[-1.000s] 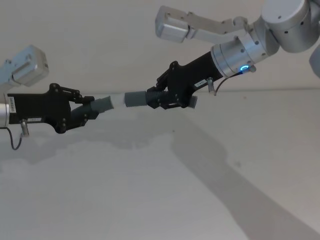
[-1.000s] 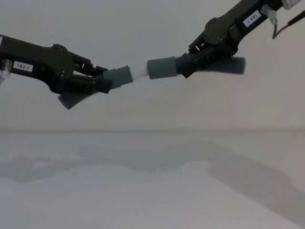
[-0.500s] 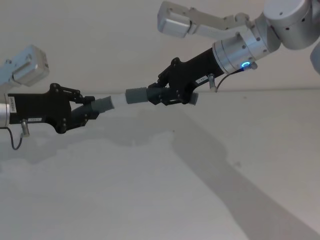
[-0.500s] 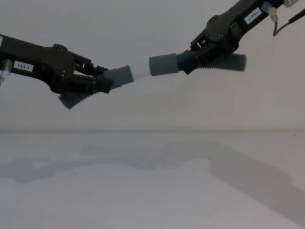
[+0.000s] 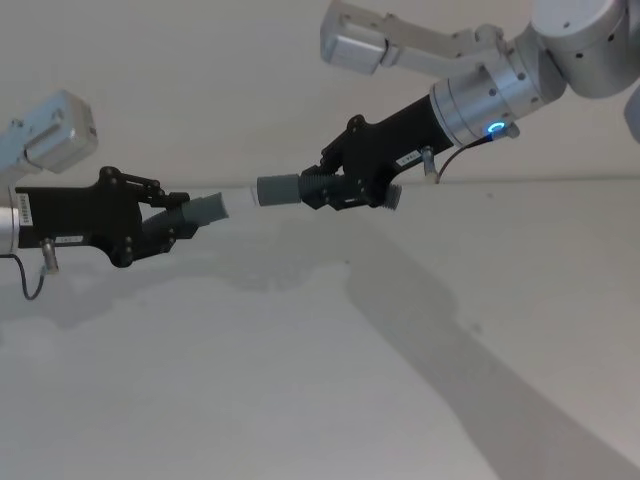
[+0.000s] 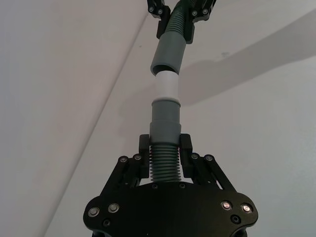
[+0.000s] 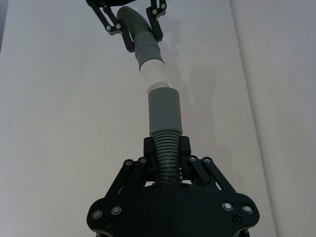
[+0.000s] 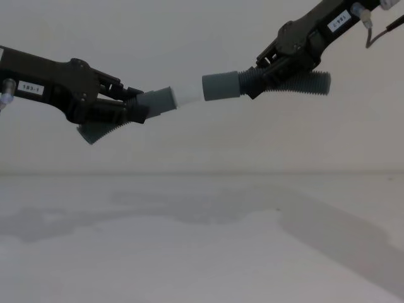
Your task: Use both hands to pick up one end of the pipe from the table, align the ends, and insert them.
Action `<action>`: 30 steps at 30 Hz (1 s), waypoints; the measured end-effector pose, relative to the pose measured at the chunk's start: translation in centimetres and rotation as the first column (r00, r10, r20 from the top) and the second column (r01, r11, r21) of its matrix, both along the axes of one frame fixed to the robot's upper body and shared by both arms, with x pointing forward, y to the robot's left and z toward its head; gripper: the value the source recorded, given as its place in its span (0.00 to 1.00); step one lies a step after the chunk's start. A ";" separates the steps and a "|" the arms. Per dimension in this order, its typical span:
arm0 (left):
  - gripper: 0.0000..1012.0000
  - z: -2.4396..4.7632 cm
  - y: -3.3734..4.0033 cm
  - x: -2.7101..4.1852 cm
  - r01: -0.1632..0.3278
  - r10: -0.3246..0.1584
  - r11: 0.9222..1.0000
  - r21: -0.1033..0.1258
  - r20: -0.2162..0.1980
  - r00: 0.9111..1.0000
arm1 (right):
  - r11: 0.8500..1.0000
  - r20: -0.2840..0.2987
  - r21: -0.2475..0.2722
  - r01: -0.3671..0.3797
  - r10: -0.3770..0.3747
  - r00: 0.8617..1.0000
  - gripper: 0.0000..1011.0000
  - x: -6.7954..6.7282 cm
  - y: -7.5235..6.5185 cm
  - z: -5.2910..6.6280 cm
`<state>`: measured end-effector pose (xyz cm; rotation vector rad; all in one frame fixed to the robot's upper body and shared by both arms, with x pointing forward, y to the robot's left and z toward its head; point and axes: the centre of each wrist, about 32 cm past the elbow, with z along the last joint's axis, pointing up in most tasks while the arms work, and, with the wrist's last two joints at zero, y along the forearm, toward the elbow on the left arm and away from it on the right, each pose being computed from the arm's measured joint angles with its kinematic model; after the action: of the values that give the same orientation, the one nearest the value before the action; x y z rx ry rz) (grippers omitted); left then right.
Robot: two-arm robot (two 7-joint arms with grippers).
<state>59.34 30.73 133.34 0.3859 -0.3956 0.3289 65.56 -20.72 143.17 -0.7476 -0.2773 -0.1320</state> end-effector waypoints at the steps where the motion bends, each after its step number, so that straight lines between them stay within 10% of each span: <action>1: 0.32 0.00 0.00 0.00 0.000 0.000 1.000 0.000 0.000 1.000 | 1.000 -0.002 -0.001 -0.001 0.001 1.000 0.26 0.0 0.0 0.0; 30: 0.32 0.00 0.00 0.00 -0.001 0.001 1.000 0.000 0.000 1.000 | 1.000 -0.029 -0.020 -0.016 0.015 0.999 0.26 0.1 0.7 -0.2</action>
<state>59.34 30.73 133.34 0.3860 -0.3959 0.3295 65.69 -20.06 143.00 -0.7664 -0.2578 -0.1037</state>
